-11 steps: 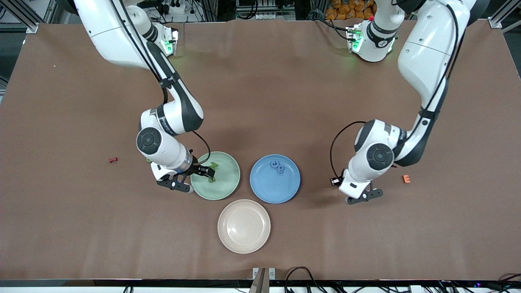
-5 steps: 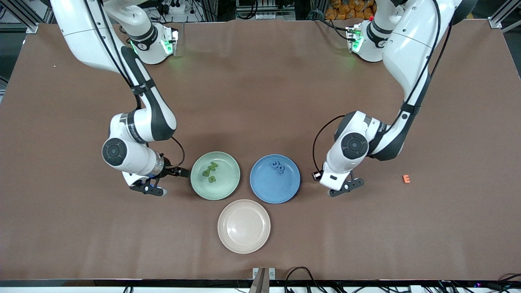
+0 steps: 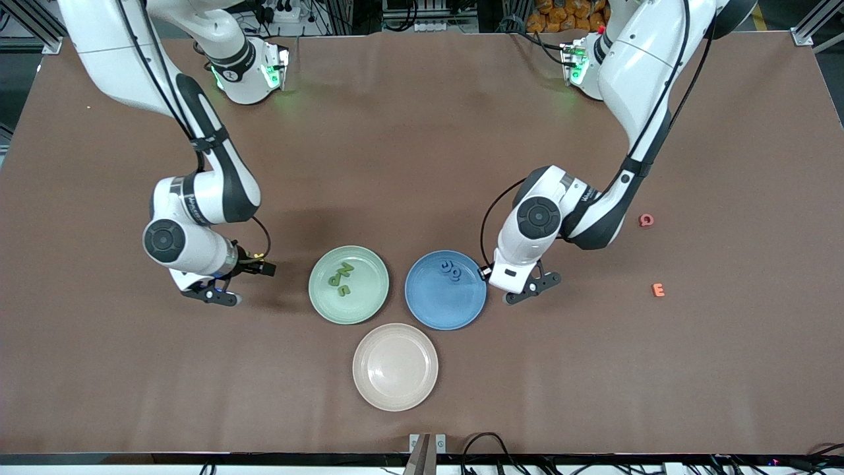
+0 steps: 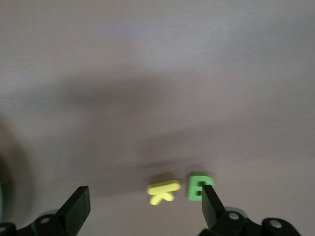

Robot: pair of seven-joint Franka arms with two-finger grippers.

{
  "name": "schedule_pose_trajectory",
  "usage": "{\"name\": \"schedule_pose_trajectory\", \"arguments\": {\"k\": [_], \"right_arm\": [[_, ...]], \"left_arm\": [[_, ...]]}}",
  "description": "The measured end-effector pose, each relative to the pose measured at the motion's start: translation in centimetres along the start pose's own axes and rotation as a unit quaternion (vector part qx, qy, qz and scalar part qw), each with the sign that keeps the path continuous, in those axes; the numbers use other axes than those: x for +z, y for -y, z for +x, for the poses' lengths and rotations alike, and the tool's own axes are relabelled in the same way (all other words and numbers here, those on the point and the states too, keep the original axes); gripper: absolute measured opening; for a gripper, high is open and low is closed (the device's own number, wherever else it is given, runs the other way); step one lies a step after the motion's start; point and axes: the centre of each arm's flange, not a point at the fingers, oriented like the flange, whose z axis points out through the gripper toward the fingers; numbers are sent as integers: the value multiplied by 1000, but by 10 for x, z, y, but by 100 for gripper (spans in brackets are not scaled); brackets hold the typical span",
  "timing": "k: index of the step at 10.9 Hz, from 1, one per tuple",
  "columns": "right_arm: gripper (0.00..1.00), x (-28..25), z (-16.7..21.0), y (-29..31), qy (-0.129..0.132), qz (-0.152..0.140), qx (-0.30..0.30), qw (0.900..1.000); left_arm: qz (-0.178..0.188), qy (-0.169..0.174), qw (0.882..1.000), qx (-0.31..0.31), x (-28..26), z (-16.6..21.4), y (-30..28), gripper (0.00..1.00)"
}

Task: Sort letters by color into matching plates
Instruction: 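Release the green U on the green plate while the left gripper drops the X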

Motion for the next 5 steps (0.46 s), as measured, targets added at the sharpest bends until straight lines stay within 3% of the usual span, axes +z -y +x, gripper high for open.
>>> {"name": "schedule_pose_trajectory", "arguments": {"k": [2,5], "right_arm": [[100,1,-2,-32,2,-4,5,1000],[100,11,-5,-62,-22,4,3,1000]], "left_arm": [[-9,4,1000,-11,-7,-14,-12,35],[-25,5,999,-35,-18,-50,-44,35]]}}
